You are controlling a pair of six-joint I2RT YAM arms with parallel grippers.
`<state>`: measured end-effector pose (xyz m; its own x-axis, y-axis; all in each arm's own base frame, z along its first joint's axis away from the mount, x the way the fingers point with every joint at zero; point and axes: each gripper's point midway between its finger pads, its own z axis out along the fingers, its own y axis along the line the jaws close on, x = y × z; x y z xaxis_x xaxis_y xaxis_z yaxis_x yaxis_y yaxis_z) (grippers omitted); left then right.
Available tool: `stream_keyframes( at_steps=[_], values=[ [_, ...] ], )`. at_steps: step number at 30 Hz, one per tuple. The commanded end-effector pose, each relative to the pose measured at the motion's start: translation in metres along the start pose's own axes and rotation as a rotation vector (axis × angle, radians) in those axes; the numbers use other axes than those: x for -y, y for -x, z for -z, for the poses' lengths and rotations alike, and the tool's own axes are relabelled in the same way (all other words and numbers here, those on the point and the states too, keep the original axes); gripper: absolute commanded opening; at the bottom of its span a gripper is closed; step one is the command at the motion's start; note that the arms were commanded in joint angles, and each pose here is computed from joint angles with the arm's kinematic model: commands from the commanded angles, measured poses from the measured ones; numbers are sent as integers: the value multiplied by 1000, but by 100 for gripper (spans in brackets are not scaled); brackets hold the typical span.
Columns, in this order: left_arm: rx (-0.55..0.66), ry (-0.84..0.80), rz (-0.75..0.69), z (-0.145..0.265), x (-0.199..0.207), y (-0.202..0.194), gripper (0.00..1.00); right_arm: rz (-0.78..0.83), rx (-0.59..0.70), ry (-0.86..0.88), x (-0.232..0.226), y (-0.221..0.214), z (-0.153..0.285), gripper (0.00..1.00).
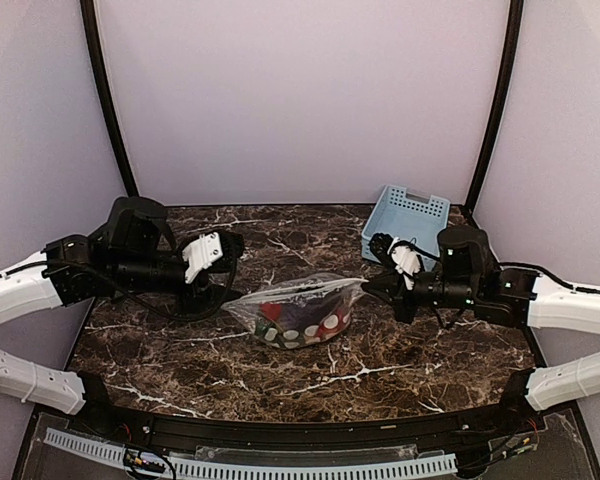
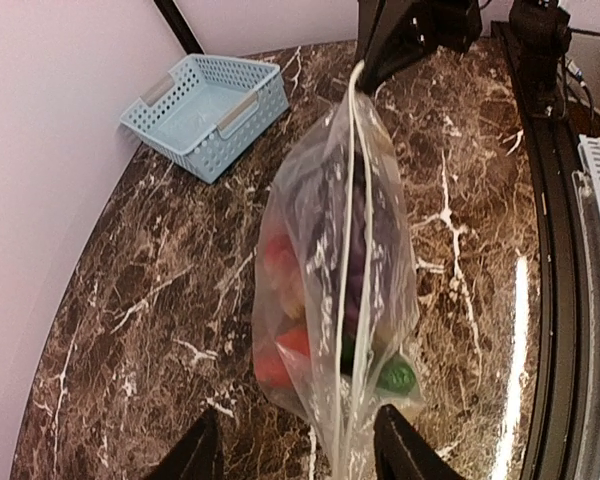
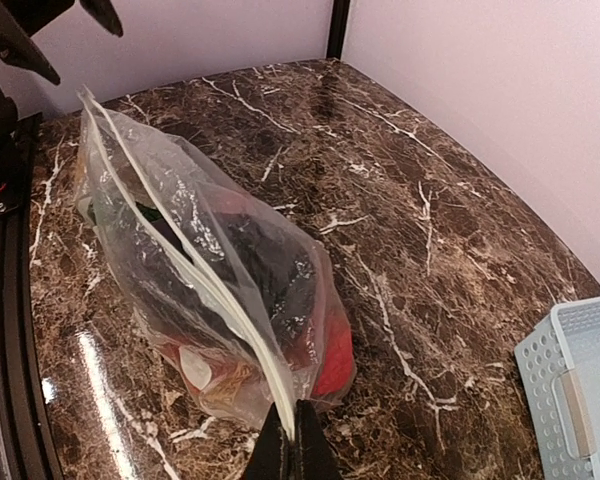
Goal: Open the zip-top bag and remove the fake food
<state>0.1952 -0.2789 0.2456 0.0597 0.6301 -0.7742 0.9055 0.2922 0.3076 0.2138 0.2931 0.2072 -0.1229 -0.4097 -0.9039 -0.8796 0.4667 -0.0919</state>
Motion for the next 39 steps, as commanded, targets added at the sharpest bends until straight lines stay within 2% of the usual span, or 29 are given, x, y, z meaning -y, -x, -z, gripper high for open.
stream_keyframes(
  at_steps=[1,6,10,15,20,22,30,34,36,39],
  values=[
    [104,-53,21,15,2,43,53,49,62,96,-19,21,0,0],
    [48,-127,10,-5,14,54,53,67,61,116,-23,24,-3,0],
    [-6,-160,-18,-22,22,54,48,73,65,121,-26,24,-2,0],
    [-19,-188,-45,-36,31,59,39,69,82,117,-27,28,4,0],
    [-53,-145,-78,-48,25,54,24,73,82,109,-27,26,6,0],
    [-58,-136,-84,-50,24,53,23,71,80,111,-27,25,5,0],
    [-123,-119,-103,-63,21,40,21,70,82,108,-27,24,6,0],
    [-117,-128,-112,-67,23,40,30,68,81,108,-27,23,7,0],
    [-123,-119,-115,-71,21,39,27,65,79,106,-27,22,7,0],
    [-128,-98,-113,-75,17,39,15,61,71,90,-24,20,6,0]
  ],
)
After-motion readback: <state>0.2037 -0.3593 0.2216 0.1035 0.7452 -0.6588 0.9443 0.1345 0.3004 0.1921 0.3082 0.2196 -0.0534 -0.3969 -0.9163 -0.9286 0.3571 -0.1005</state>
